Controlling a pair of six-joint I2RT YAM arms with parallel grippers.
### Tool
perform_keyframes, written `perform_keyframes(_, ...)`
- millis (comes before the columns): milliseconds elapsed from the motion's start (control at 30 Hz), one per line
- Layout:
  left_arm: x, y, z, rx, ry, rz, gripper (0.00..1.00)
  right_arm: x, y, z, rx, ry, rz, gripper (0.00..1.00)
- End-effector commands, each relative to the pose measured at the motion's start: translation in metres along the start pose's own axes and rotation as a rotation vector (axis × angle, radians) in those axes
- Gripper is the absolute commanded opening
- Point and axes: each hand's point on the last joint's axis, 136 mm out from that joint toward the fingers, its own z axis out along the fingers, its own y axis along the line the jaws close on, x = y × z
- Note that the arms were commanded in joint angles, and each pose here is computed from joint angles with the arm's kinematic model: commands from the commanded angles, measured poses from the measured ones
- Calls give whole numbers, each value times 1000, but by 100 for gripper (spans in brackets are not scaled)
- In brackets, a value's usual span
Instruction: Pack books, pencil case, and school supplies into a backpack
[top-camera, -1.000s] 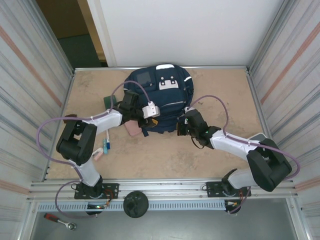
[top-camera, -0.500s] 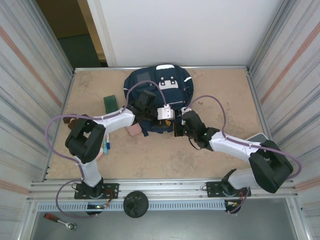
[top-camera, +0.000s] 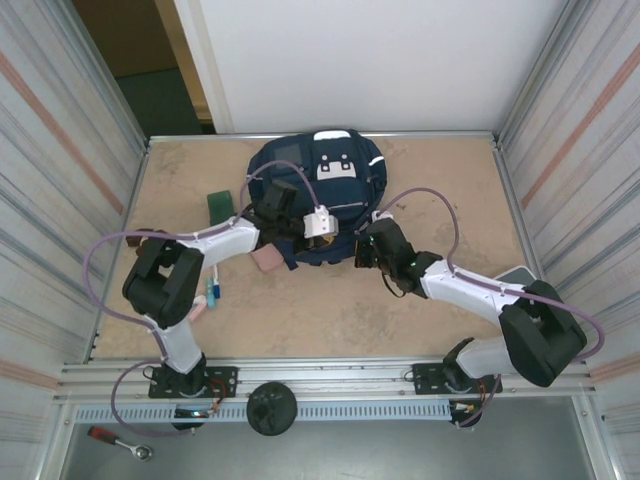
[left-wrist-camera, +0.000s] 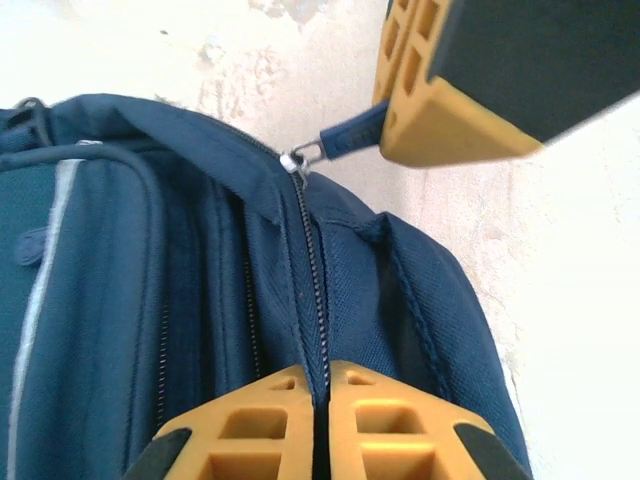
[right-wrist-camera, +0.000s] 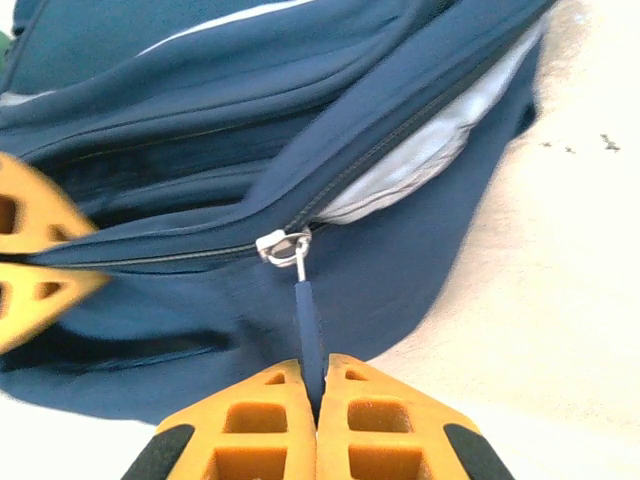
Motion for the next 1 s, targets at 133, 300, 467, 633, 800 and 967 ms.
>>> perform_keyframes(133,-9,25,-59,-90,-124,-39,8,-9,-81,6,266,6,75,0)
perform_keyframes(300,11,28,-58,-118,-80,-53,10,-19,-64,9,149,-24,70,0)
perform_keyframes(467,29,30,-47,-112,-6,-88,14,-20,-42,9,69,-39,36,0)
perform_keyframes(633,18,21,-42,-98,13,-52,46,-17,-27,6,20,-40,15,0)
perform_keyframes(800,-7,4,-26,-65,22,9,58,-17,-15,1,-12,-48,4,0)
perform_keyframes(967,-23,-12,5,-20,57,85,63,-19,-6,-3,-37,-57,-2,0)
